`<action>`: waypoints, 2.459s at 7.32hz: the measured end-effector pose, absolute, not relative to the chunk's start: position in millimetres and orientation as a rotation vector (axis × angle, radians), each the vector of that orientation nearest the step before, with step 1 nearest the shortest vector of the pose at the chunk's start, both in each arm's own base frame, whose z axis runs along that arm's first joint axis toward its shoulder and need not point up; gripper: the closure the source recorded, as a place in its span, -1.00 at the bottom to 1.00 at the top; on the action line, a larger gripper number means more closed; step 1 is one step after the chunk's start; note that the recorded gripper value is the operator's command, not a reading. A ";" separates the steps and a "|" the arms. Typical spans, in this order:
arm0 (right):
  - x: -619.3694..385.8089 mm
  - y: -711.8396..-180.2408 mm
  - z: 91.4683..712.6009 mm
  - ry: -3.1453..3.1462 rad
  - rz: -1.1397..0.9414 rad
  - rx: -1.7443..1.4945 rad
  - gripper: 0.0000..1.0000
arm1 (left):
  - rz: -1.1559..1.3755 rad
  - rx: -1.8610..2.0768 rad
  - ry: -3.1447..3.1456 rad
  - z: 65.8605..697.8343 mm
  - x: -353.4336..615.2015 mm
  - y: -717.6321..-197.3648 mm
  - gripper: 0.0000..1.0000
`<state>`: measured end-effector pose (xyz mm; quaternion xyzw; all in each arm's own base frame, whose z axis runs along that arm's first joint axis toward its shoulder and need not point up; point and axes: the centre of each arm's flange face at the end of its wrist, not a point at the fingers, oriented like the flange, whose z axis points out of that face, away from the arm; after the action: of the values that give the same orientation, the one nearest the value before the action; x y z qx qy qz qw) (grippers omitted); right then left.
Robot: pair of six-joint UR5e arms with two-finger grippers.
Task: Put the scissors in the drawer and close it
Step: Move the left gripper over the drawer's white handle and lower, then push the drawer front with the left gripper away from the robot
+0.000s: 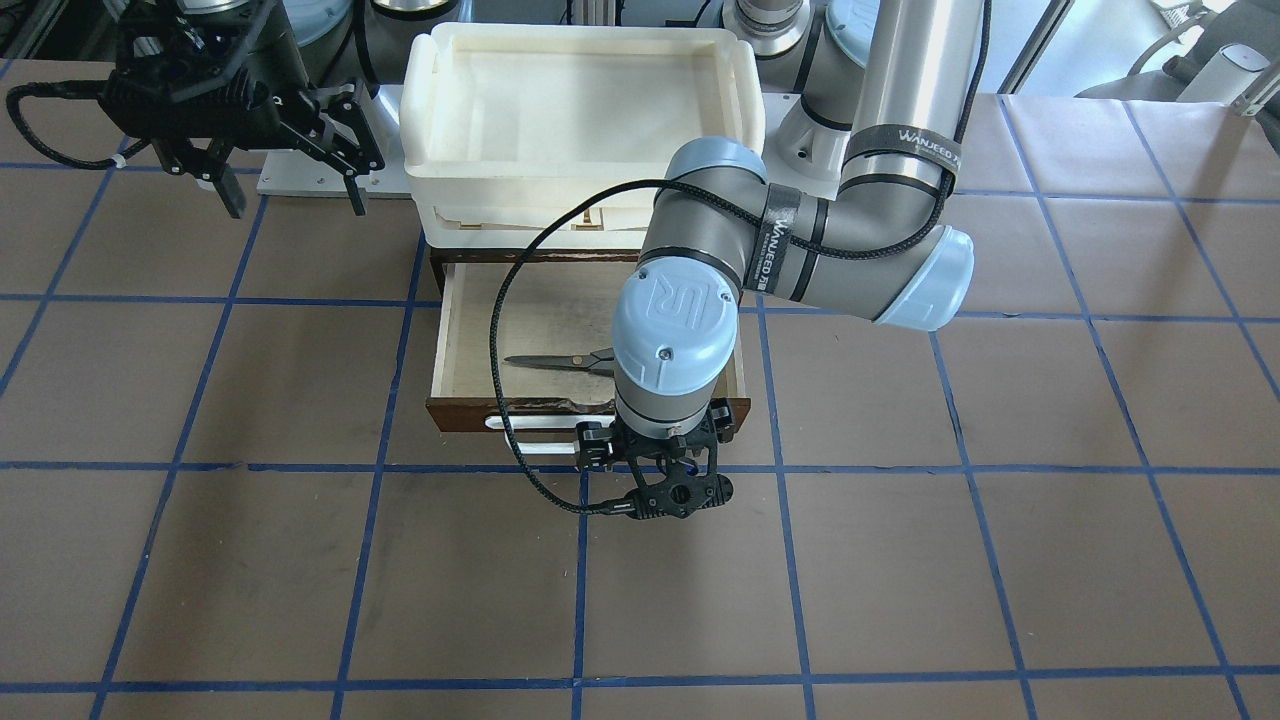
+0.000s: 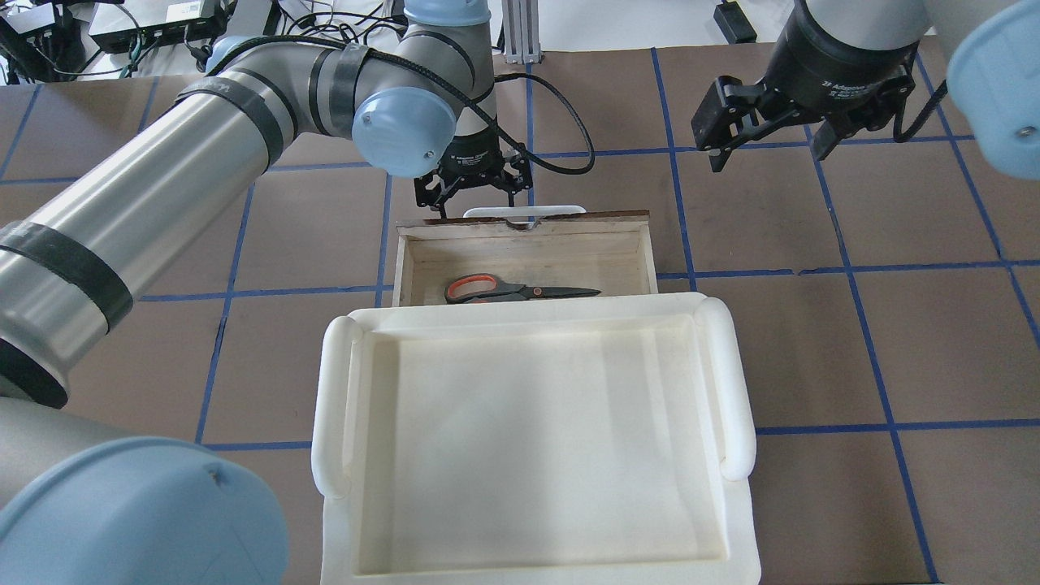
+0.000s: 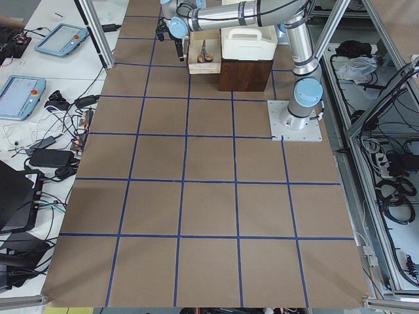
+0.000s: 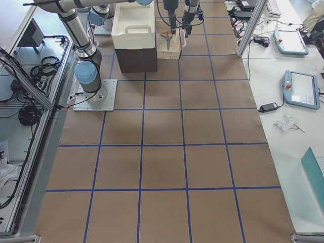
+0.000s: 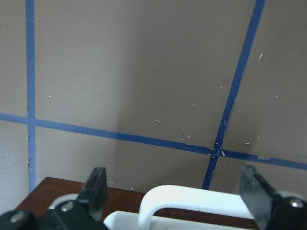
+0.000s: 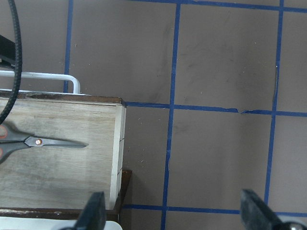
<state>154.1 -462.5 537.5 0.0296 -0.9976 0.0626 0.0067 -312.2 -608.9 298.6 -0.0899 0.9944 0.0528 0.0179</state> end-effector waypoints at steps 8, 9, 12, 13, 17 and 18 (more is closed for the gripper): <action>155.0 -459.3 533.7 -3.139 0.170 -0.106 -1.00 | 0.312 -0.333 3.063 304.6 -309.3 -592.4 -1.00; 155.0 -459.3 533.7 -3.139 0.170 -0.106 -1.00 | 0.335 -0.339 3.057 304.9 -308.7 -590.1 -1.00; 154.9 -459.6 533.6 -3.138 0.171 -0.106 -1.00 | 0.352 -0.351 3.060 309.7 -306.2 -588.1 -1.00; 154.9 -459.7 533.5 -3.138 0.171 -0.107 -1.00 | 0.339 -0.354 3.066 310.1 -305.7 -589.8 -1.00; 154.5 -459.5 533.8 -3.134 0.172 -0.106 -1.00 | 0.370 -0.391 3.048 298.8 -305.5 -587.3 -1.00; 154.3 -459.4 533.9 -3.132 0.173 -0.107 -1.00 | 0.378 -0.402 3.041 297.5 -305.2 -586.6 -1.00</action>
<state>154.3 -459.4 533.9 -0.0340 -0.9979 0.0550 0.0016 -305.2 -586.6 297.5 -0.1299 0.9836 0.1222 0.0255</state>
